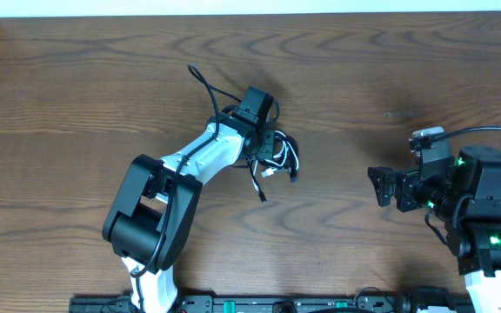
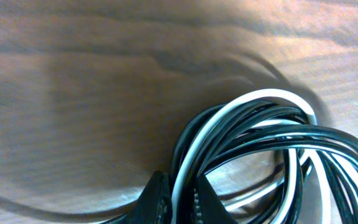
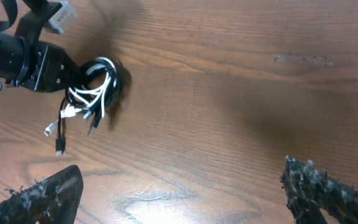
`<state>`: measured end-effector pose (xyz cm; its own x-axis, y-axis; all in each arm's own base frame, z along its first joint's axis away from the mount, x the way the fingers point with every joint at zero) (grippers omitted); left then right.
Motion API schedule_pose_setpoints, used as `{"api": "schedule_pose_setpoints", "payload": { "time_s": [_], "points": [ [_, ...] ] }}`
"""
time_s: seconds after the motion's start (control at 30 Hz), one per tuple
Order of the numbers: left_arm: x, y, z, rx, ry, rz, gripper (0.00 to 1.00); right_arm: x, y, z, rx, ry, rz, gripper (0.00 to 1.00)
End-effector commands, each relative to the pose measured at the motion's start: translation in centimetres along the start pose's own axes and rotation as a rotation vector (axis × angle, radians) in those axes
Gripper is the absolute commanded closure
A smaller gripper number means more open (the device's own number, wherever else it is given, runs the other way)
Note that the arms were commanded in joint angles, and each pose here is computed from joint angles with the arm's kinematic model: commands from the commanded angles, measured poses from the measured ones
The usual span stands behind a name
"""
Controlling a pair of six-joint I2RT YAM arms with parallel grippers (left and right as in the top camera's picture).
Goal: Untangle cables
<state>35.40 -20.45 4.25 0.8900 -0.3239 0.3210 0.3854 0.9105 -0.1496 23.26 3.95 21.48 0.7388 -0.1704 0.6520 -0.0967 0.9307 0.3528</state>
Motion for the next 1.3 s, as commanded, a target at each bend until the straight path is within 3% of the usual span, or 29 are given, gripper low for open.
{"api": "schedule_pose_setpoints", "payload": {
  "time_s": [0.0, 0.1, 0.17, 0.37, 0.67, 0.77, 0.87, 1.27],
  "points": [
    [-0.3, -2.4, 0.5, -0.166, 0.029, 0.0, 0.93, 0.6, 0.5, 0.3, 0.024, -0.013, -0.006, 0.01],
    [-0.2, -4.7, 1.8, -0.337, 0.029, -0.007, 0.93, 0.2, 1.7, -0.2, 0.136, 0.035, -0.024, 0.01],
    [-0.6, -5.4, 2.0, -0.392, 0.048, -0.014, 0.92, -0.1, 2.6, -0.7, 0.216, 0.073, -0.036, 0.09],
    [-1.9, -5.1, 1.6, -0.36, 0.088, -0.048, 0.93, -1.0, 2.2, -3.1, 0.254, 0.186, -0.093, 0.23],
    [-2.2, -7.5, 1.9, -0.428, 0.031, -0.361, 0.92, -3.7, 1.9, -7.5, 0.301, 0.411, -0.182, 0.37],
    [-2.1, -8.1, 2.5, -0.433, 0.016, -0.387, 0.92, -4.7, 2.7, -8.9, 0.317, 0.464, -0.16, 0.43],
    [-2.0, -8.9, 3.2, -0.439, 0.003, -0.406, 0.93, -5.1, 3.1, -10.1, 0.319, 0.484, -0.131, 0.55],
    [-2.6, -11.4, 6.2, -0.462, -0.019, -0.462, 0.92, -5.9, 3.6, -11.5, 0.33, 0.518, -0.113, 0.84]
  ]
}}
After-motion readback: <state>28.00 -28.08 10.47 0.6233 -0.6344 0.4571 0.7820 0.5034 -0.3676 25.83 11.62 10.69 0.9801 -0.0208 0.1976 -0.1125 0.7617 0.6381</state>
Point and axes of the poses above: each gripper's point midway between its finger pads, its own z axis back along the fingers, its own y axis along the line the jaws close on, x = y × z, the point moved 4 cm from there along z, back along the fingers, and after that the axes turned 13 degrees about -z, right-handed, at the moved point
